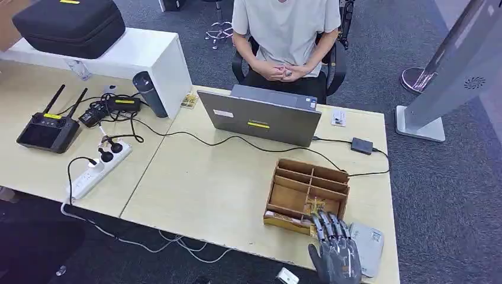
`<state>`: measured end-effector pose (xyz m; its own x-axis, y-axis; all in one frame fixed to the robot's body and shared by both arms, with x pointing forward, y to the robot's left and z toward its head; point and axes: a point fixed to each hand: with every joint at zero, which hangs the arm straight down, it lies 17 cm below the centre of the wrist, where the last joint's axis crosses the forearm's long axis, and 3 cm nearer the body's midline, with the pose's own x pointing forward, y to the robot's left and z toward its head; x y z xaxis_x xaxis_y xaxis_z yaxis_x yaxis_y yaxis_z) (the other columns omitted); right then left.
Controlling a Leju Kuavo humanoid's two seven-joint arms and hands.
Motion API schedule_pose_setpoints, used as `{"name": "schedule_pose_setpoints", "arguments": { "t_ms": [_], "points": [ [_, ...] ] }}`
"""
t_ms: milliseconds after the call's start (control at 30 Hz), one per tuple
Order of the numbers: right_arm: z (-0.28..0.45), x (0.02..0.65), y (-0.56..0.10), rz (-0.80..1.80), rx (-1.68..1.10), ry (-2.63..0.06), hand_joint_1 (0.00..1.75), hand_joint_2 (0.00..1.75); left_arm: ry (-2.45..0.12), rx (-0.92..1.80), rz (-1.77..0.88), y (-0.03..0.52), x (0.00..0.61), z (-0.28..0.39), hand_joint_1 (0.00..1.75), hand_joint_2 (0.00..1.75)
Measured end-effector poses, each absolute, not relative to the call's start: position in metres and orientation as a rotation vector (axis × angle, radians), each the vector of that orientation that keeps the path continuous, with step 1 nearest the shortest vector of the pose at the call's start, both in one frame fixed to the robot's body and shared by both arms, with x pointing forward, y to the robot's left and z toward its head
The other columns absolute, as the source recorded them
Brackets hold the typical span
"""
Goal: Pass the card to the sensor for recognition and then transmit it.
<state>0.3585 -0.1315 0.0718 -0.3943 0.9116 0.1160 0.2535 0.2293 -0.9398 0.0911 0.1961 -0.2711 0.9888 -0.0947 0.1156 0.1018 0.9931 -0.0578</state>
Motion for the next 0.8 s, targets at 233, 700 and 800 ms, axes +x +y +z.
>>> {"name": "schedule_pose_setpoints", "arguments": {
  "t_ms": [233,700,800],
  "points": [
    [0.066,0.357,-0.135,1.191,-1.067,-1.799,1.75,1.75,-0.114,-0.064,-0.093,0.196,0.091,-0.271,0.0,1.75],
    [0.069,0.359,-0.143,1.158,-1.078,-1.802,1.75,1.75,-0.142,-0.04,-0.082,0.2,0.096,-0.272,0.0,1.75],
    [0.069,0.36,-0.143,1.153,-1.078,-1.802,1.75,1.75,-0.143,-0.026,-0.08,0.202,0.097,-0.272,0.0,1.75]
  ]
}}
